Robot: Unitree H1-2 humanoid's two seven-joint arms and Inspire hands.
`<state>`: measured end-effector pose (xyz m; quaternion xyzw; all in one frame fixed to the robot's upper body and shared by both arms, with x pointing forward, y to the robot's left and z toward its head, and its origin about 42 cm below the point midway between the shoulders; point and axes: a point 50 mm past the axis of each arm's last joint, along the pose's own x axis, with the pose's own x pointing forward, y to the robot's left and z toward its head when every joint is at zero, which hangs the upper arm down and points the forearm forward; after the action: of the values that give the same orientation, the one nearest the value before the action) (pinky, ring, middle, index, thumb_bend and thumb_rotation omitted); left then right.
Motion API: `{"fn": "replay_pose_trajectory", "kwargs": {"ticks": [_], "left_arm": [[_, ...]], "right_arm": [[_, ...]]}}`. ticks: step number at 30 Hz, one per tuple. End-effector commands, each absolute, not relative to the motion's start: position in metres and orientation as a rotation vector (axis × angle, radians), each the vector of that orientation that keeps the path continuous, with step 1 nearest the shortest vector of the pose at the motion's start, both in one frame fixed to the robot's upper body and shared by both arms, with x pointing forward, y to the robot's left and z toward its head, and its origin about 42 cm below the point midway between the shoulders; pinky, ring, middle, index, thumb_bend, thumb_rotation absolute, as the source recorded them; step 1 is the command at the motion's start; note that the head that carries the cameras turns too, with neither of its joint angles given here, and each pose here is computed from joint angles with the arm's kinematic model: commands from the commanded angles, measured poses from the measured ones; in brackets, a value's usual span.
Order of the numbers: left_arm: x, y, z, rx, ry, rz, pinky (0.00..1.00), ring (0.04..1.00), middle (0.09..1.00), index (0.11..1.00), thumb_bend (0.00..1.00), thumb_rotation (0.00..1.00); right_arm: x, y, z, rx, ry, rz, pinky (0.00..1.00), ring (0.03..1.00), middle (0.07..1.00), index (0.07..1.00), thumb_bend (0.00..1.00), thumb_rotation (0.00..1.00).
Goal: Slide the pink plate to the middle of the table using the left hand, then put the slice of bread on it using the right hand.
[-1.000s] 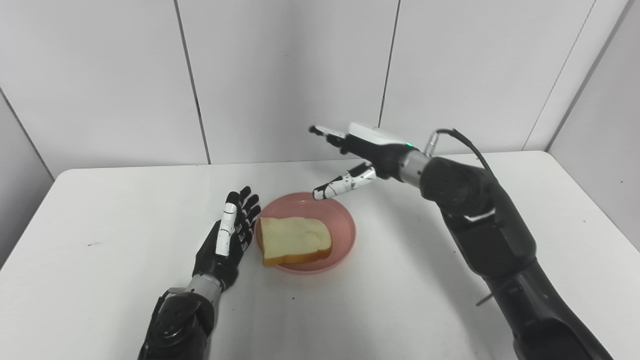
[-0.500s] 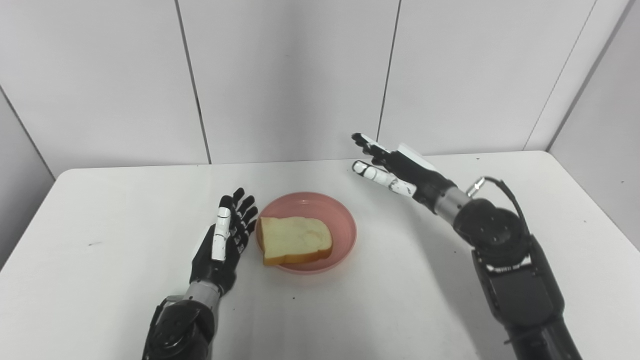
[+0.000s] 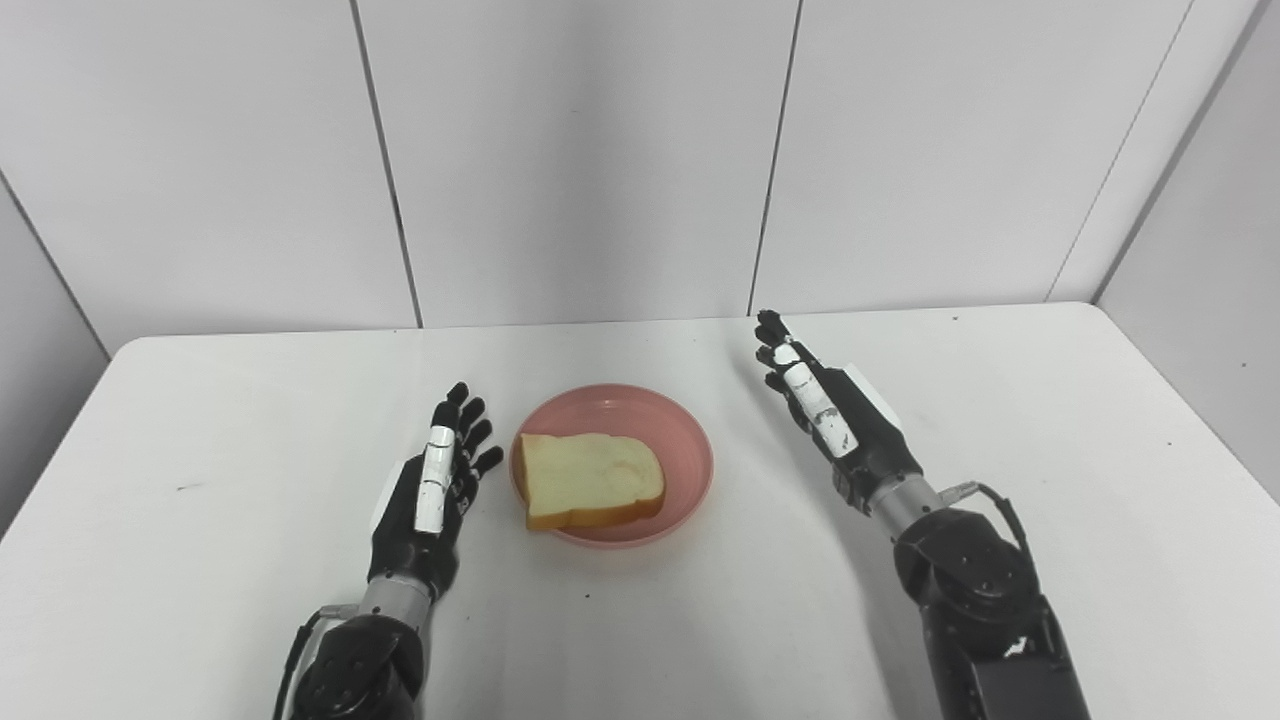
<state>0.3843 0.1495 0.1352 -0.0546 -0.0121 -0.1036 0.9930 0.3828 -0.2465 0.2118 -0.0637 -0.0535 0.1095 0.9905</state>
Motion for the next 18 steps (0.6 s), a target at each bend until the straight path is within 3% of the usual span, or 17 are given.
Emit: {"fn": "replay_pose_trajectory", "kwargs": {"ticks": [1, 12, 18], "left_arm": [[0.387, 0.149, 0.148, -0.077, -0.117, -0.197, 0.95, 0.976, 0.988, 0.982, 0.76, 1.0], [0.38, 0.15, 0.134, 0.01, -0.156, -0.179, 0.98, 0.998, 0.998, 0.991, 0.76, 1.0], [0.376, 0.156, 0.126, 0.035, -0.153, -0.196, 1.0, 1.0, 1.0, 1.0, 0.78, 1.0]], "right_arm": [[0.379, -0.246, 0.23, -0.108, -0.197, 0.198, 1.0, 1.0, 1.0, 1.0, 0.8, 1.0], [0.356, -0.237, 0.196, 0.004, -0.21, 0.135, 1.0, 1.0, 1.0, 1.0, 0.55, 1.0], [0.345, -0.233, 0.179, 0.014, -0.201, 0.105, 1.0, 1.0, 1.0, 1.0, 0.48, 1.0]]}}
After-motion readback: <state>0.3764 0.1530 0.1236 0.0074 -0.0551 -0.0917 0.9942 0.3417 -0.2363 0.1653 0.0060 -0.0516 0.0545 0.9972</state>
